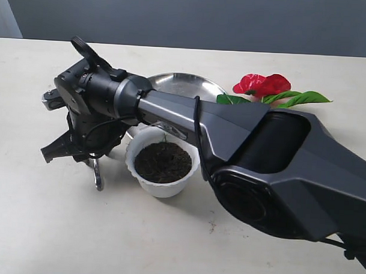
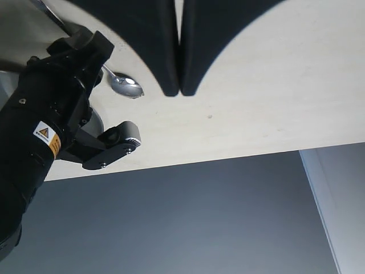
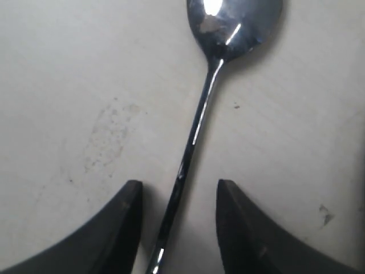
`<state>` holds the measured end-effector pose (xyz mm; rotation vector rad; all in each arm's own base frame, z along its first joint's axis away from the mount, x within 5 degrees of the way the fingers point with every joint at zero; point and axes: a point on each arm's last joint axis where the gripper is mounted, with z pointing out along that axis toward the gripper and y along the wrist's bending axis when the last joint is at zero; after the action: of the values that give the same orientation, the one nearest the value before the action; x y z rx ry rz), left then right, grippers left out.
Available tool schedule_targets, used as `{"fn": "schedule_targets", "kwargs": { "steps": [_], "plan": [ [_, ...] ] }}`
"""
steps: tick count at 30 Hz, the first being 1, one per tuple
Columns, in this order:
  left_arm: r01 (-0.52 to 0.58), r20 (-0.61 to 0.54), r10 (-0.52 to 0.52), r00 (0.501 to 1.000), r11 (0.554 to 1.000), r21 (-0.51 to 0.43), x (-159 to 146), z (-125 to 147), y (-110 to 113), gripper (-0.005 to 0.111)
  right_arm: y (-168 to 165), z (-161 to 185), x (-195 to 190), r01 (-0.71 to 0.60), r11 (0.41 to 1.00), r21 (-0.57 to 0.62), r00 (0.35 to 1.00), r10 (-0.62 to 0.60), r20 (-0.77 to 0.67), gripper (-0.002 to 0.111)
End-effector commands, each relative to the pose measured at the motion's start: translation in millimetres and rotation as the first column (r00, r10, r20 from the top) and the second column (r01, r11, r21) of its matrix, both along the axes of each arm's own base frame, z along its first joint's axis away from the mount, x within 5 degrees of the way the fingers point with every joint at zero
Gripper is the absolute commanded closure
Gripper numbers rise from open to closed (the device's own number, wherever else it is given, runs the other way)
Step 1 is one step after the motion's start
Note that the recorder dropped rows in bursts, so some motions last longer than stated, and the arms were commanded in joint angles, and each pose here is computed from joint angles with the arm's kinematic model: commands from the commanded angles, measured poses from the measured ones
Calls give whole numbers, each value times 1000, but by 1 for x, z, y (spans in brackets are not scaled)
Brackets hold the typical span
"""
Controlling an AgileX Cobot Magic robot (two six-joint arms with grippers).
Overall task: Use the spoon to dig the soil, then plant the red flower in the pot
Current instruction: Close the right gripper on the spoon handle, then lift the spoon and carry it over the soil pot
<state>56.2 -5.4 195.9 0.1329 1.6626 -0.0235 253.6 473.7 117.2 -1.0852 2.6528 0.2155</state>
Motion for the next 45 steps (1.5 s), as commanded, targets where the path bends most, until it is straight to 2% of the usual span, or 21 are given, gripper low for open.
{"fn": "schedule_targets", "kwargs": {
  "steps": [1,6,8,12,13,23,33,37,40,45],
  "plan": [
    [7,20,-7,1000,1000,-2,0,2,0,106,1,-1,1,2,1000,4,1000,-2,2,68],
    [7,20,-7,1000,1000,-2,0,2,0,106,-1,-2,-1,7,1000,-18,1000,-7,-26,71],
    [7,20,-7,1000,1000,-2,0,2,0,106,-3,-3,-2,8,999,-31,999,-9,-35,80],
    [7,20,-7,1000,1000,-2,0,2,0,106,-4,-4,-4,9,999,-51,998,-12,-58,106],
    [7,20,-7,1000,1000,-2,0,2,0,106,-4,-4,-4,7,999,-52,998,-10,-59,109],
    [7,20,-7,1000,1000,-2,0,2,0,106,-3,11,-4,9,1000,-10,999,-9,-50,109],
    [7,20,-7,1000,1000,-2,0,2,0,106,2,90,2,-37,989,145,996,25,87,109],
    [7,20,-7,1000,1000,-2,0,2,0,106,-11,131,2,-117,990,75,977,101,187,109],
    [7,20,-7,1000,1000,-2,0,2,0,106,-21,165,5,-187,981,44,934,164,318,109],
    [7,20,-7,1000,1000,-2,0,2,0,106,-41,218,3,-197,979,49,880,155,448,109]
  ]
}}
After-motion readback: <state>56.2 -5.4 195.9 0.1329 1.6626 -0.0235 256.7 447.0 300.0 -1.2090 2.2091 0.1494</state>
